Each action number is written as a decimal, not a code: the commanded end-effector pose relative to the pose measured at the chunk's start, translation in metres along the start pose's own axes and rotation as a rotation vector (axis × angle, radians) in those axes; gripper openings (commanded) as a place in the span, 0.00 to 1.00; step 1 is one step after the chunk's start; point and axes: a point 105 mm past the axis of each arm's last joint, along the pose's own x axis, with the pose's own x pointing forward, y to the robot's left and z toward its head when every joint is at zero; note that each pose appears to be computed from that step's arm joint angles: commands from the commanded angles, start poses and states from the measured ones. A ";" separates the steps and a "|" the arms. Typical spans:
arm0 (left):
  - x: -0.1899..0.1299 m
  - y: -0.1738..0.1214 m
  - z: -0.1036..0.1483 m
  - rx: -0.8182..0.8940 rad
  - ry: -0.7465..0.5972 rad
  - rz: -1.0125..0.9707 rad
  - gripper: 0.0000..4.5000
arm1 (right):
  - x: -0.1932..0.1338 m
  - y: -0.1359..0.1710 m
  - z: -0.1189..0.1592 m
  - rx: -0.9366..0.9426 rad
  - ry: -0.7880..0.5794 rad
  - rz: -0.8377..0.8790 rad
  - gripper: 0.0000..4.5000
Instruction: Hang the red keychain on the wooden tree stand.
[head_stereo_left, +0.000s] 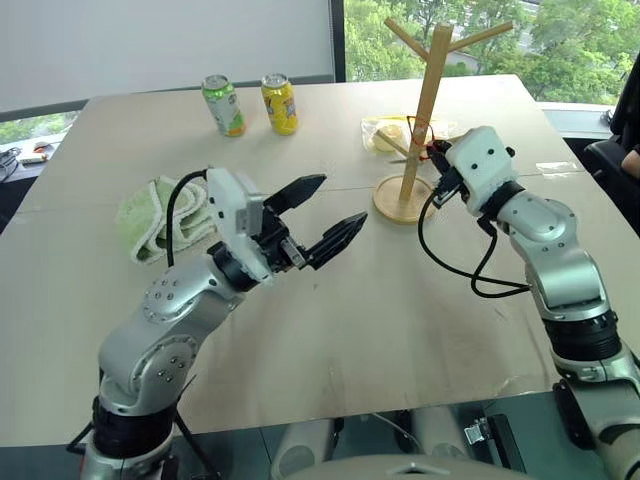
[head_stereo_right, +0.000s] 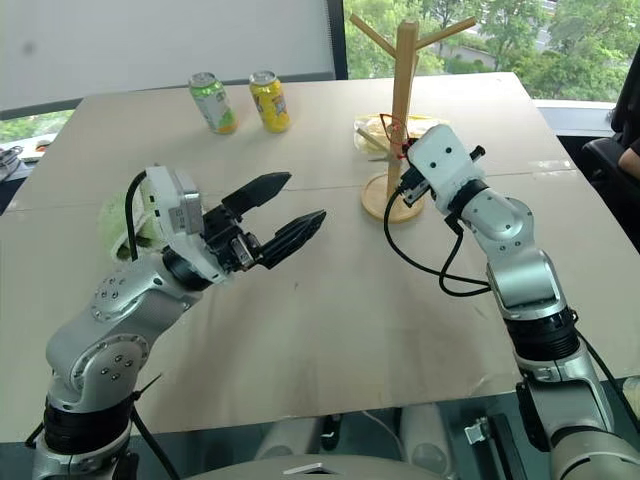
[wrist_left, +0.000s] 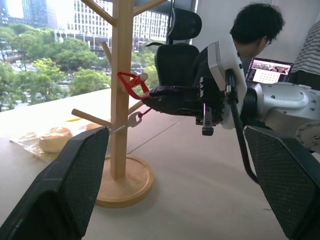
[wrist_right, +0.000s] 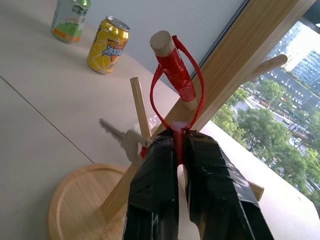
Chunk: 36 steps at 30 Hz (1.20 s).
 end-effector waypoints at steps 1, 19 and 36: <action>0.002 -0.004 0.015 0.027 -0.017 -0.005 1.00 | 0.001 -0.008 0.018 -0.035 -0.069 -0.032 0.04; 0.016 -0.007 0.025 0.025 -0.021 0.005 1.00 | 0.004 -0.014 0.017 -0.012 -0.063 -0.068 0.55; 0.007 0.052 -0.027 0.120 0.065 0.436 1.00 | -0.059 -0.068 -0.059 0.442 -0.042 -0.433 1.00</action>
